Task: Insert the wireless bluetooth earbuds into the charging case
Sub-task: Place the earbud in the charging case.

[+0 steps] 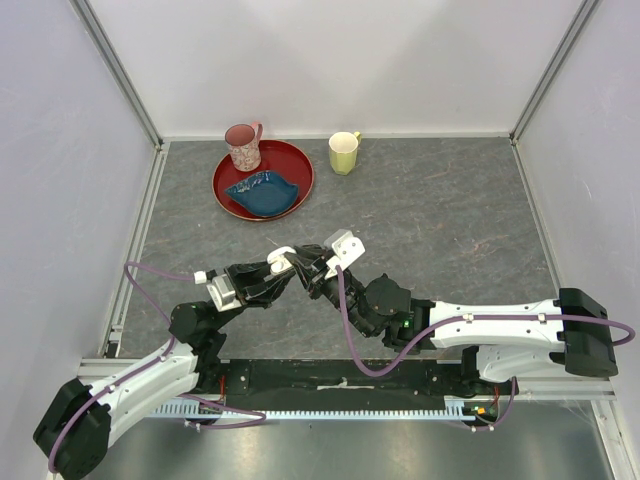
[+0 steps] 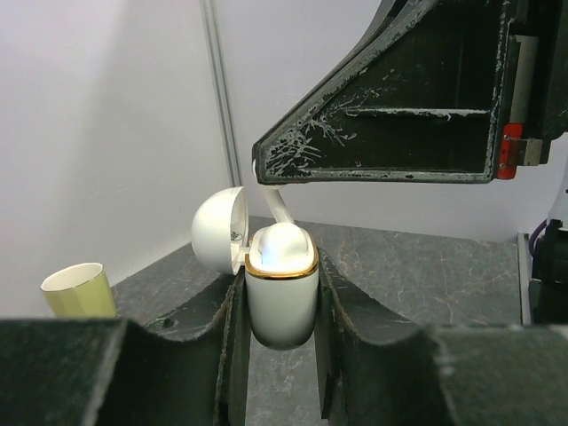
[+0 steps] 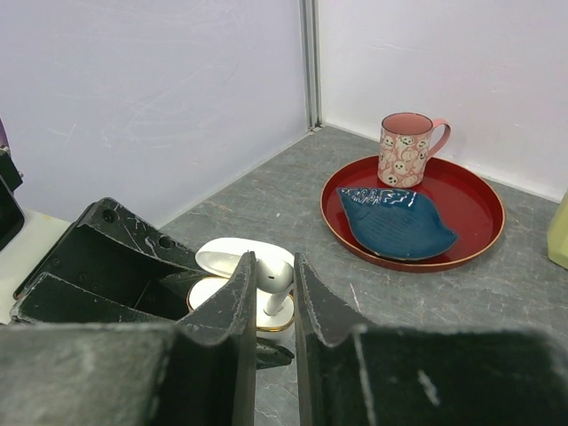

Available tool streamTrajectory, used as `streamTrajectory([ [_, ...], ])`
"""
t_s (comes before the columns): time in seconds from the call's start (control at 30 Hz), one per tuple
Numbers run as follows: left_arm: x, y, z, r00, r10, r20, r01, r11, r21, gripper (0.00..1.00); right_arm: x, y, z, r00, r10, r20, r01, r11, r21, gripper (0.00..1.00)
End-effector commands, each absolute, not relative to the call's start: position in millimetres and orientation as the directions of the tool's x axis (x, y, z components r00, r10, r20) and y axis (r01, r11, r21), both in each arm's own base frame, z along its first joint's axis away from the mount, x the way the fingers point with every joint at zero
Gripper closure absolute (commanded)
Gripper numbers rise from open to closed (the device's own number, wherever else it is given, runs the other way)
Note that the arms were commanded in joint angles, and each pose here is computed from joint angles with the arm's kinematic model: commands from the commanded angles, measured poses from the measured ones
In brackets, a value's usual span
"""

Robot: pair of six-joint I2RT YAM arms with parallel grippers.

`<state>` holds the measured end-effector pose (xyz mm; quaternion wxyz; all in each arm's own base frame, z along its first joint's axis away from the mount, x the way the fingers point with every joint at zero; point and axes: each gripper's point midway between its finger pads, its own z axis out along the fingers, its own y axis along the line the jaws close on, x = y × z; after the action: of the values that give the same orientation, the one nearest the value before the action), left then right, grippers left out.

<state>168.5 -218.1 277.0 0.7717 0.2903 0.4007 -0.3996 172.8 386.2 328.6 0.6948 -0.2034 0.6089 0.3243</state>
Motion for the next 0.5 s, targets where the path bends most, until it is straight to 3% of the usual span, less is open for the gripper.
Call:
streamTrajectory([
  [0.0,161.6,-213.0,306.1,0.406,-0.450,-0.795,0.846,0.514,0.142,0.98,169.1,389.9,327.8,0.054,0.209,-0.976,-0.712,0.694,0.109,1.00],
  [0.47,165.1,-209.1,309.7,0.397,-0.466,-0.790,0.840,0.532,0.108,0.98,169.2,388.9,320.6,0.072,0.175,-0.982,-0.715,0.695,0.072,1.00],
])
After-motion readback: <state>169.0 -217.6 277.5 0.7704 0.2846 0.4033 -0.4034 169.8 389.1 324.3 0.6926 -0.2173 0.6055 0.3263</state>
